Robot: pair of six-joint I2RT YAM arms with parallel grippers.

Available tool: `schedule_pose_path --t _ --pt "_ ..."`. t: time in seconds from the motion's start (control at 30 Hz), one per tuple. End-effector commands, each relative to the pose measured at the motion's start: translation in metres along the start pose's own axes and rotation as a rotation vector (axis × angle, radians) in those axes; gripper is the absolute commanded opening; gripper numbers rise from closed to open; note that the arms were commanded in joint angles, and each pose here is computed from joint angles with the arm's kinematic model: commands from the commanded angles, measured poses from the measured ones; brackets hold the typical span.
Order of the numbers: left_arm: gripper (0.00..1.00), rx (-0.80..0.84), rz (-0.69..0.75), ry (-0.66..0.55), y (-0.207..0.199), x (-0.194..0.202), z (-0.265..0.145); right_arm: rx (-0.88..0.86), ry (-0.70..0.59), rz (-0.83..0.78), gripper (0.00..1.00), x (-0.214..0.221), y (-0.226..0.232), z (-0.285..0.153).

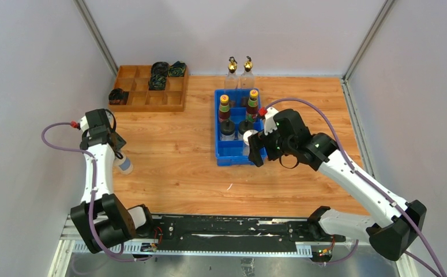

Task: Organize the condiment bottles
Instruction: Move the bottle to the center of the board.

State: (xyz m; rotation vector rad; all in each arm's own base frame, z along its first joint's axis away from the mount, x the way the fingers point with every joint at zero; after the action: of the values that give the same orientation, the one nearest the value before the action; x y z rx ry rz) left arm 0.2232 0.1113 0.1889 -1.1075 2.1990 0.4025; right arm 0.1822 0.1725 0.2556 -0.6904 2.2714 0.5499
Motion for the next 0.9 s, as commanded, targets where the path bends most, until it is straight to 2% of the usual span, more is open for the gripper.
schedule_pose_path --t 0.0,0.17,0.37,0.6,0.73,0.87 --pt "0.47 0.154 0.036 0.065 -0.013 0.014 -0.003 -0.003 -0.027 0.014 1.0 0.002 0.003 -0.003" --pt "0.47 0.24 0.155 0.101 -0.037 0.027 -0.009 0.007 -0.045 0.022 1.0 0.003 0.002 -0.007" --pt "0.47 0.36 0.348 0.125 -0.093 0.045 -0.026 0.032 -0.09 0.026 1.0 0.002 0.001 -0.018" --pt "0.46 0.529 0.61 0.093 -0.16 0.076 -0.07 0.071 -0.131 0.029 1.0 0.002 -0.003 -0.034" --pt "0.46 0.568 0.729 0.085 -0.18 0.101 -0.088 0.082 -0.136 0.033 1.0 0.003 -0.003 -0.038" --pt "0.46 0.598 0.782 0.105 -0.185 0.125 -0.098 0.081 -0.14 0.037 1.0 0.004 -0.003 -0.04"
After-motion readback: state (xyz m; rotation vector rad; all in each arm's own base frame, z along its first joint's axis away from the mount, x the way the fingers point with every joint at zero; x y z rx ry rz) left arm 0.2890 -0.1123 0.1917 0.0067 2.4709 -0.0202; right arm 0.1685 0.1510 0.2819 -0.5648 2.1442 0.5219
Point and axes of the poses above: each gripper's point midway between its finger pads, its own z axis out along the fingers, its own y axis along the line the jaws close on, x = y × z, the point moved 7 cm from there along -z, back along the fingers, and after that the axes turned 1 degree about z, right-handed, at the moved point
